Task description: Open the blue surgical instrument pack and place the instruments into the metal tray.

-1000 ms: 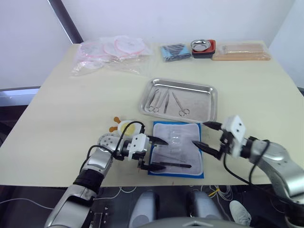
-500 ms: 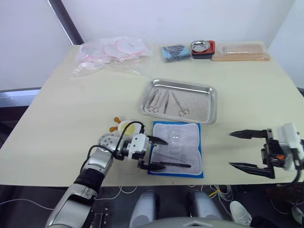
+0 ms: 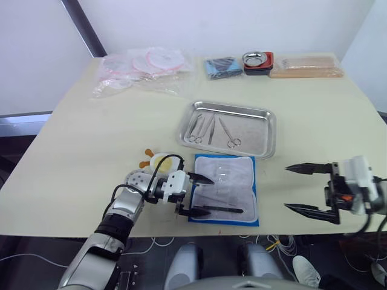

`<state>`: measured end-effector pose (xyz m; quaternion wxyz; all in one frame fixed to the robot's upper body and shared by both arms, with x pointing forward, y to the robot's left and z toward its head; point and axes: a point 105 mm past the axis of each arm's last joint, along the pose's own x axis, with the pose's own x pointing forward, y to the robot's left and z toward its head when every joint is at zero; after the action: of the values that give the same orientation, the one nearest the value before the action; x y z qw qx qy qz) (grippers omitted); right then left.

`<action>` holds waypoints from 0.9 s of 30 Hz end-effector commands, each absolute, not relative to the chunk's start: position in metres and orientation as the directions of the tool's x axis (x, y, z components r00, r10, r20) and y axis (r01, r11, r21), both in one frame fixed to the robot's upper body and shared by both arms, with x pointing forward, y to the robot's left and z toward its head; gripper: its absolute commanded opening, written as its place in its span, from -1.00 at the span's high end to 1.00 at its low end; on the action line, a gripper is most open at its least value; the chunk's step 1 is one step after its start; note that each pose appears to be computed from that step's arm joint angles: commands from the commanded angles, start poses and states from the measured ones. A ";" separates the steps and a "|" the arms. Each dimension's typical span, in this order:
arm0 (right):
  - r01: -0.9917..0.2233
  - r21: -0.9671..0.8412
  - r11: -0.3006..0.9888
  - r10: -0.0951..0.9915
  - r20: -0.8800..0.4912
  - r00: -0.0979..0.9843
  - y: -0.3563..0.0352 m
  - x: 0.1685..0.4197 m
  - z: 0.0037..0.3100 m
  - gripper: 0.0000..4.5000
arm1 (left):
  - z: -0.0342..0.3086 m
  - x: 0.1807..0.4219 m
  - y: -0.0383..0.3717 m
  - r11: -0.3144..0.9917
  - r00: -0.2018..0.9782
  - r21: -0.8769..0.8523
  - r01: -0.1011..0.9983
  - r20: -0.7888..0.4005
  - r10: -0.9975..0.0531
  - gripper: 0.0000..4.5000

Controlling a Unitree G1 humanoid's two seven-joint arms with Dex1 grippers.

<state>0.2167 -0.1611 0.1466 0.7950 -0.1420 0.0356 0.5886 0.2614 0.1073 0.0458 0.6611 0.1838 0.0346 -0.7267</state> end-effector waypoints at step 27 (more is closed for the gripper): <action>-0.945 -0.255 0.204 0.882 -0.371 0.290 -0.073 0.255 0.061 -0.97 | -0.003 0.244 0.124 -0.120 -0.098 0.019 0.993 -0.465 -0.880 -1.00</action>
<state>0.2524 -0.0720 0.0630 0.7706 -0.2088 0.0697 0.5980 0.2627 0.1080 0.0447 0.6594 0.1829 0.0387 -0.7281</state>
